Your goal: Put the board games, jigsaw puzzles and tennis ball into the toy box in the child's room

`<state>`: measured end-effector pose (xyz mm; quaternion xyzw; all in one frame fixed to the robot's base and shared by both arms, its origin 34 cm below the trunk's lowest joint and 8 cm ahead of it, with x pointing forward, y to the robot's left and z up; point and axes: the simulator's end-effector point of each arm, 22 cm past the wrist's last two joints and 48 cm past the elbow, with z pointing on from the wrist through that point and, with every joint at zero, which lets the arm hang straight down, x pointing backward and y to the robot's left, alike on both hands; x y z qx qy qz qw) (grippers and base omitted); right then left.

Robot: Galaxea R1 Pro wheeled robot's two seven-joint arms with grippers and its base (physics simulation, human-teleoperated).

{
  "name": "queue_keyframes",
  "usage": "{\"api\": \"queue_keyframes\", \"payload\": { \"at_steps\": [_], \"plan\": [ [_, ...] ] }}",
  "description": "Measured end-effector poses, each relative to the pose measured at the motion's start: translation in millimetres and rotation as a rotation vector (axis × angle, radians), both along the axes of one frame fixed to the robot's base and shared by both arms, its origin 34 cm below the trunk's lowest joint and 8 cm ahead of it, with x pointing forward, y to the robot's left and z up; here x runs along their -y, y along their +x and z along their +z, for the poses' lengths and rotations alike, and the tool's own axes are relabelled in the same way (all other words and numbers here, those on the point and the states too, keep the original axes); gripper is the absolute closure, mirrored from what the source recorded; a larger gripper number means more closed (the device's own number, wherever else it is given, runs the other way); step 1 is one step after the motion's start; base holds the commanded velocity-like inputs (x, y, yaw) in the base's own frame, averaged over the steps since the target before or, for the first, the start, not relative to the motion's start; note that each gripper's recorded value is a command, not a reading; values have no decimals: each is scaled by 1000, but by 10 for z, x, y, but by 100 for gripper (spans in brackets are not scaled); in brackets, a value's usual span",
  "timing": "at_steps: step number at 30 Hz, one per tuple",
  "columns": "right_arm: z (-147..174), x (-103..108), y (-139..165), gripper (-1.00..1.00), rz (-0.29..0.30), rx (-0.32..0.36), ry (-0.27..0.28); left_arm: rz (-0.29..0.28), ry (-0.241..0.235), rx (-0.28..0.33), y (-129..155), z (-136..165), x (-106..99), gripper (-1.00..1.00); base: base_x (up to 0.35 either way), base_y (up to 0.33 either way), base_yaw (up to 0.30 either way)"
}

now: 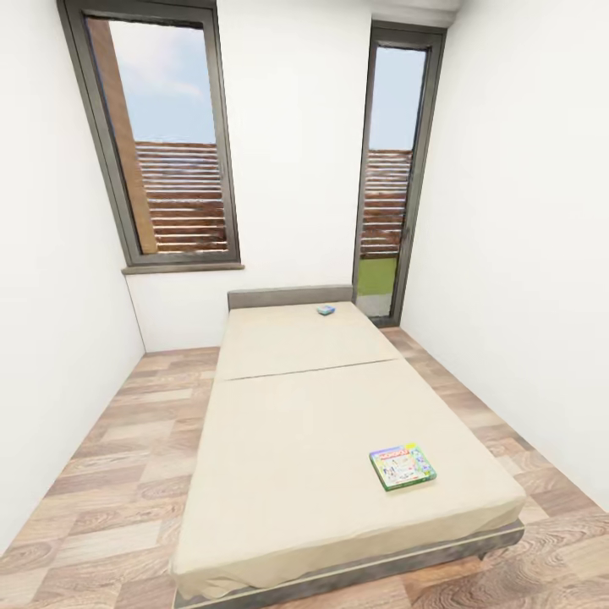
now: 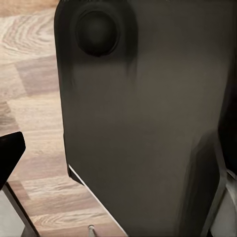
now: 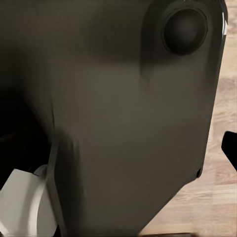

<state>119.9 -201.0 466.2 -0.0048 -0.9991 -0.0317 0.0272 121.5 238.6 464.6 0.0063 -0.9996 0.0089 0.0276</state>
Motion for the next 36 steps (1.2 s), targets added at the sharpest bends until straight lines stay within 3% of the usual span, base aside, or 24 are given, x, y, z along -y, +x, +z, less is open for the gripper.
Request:
{"api": "queue_keyframes", "payload": {
  "at_steps": [19,27,36],
  "plan": [
    [293,16,-5,-100,-2,1,-2,-4,4,12,20,292,-33,-100,0,0,0],
    [408,49,-11,-100,2,1,-6,-1,10,165,349,420,-64,-100,0,0,0],
    [533,66,-21,-100,5,1,-8,11,21,209,438,559,-136,-100,0,0,0]
  ]
}}
